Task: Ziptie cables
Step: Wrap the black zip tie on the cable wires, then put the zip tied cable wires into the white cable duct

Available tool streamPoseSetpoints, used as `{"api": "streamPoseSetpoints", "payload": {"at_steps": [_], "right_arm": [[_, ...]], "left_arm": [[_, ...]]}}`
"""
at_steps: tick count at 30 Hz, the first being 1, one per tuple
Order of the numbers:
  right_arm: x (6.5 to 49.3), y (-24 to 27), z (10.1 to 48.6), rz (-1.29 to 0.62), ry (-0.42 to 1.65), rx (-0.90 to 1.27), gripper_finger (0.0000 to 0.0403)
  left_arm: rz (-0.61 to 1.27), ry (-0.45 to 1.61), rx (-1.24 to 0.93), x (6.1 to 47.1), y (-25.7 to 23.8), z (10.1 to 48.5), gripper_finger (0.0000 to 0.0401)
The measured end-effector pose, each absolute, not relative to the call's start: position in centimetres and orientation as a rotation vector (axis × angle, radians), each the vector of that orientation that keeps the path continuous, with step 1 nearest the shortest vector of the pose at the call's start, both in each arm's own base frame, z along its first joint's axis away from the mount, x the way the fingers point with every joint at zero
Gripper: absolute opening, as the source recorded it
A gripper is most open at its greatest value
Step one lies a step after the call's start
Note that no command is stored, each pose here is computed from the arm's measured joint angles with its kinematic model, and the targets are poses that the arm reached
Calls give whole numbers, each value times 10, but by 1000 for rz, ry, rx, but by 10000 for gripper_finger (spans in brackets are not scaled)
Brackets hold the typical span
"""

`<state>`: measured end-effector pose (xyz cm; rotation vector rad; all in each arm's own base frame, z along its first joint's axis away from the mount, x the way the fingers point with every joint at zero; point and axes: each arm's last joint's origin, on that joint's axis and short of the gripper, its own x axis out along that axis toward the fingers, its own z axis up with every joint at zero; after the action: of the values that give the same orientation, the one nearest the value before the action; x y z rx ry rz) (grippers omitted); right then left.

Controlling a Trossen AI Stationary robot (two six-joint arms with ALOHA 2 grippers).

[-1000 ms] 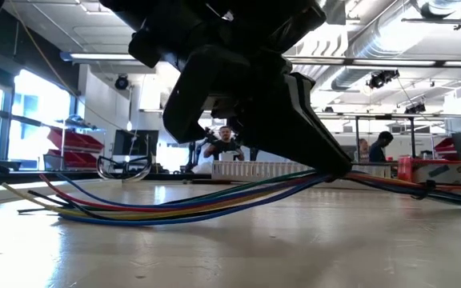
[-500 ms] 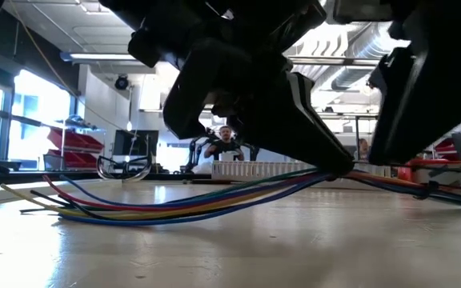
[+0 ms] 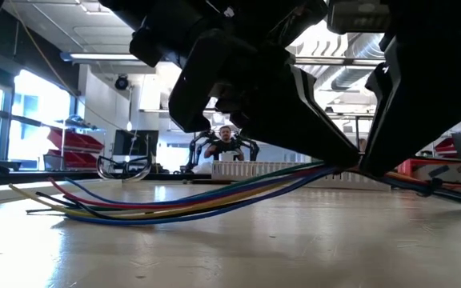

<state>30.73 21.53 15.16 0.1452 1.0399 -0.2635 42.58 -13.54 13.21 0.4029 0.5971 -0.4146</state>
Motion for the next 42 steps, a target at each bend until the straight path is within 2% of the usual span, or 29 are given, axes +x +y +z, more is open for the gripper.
{"api": "streamPoseSetpoints", "payload": {"at_steps": [8,14,18,22,28,32,37,42], "right_arm": [[306,216,151,-276,1039,158,5],[296,226,148,-310,1064,226,1],[273,246,132,-326,1205,290,1],[262,257,130,-365,1201,355,1],[250,250,158,-370,1224,352,3],[244,241,181,-357,1224,344,39],[238,233,199,-346,1215,338,128],[224,241,206,-258,1192,210,205]], "left_arm": [[-414,607,388,425,-136,132,0],[-410,647,379,423,-135,130,0],[-402,691,382,419,-133,124,0],[-390,690,382,419,-132,123,0],[-393,674,396,419,-133,124,2],[-392,689,398,419,-132,122,30],[-368,765,353,414,-123,127,107],[-279,803,354,401,-116,163,165]]}}
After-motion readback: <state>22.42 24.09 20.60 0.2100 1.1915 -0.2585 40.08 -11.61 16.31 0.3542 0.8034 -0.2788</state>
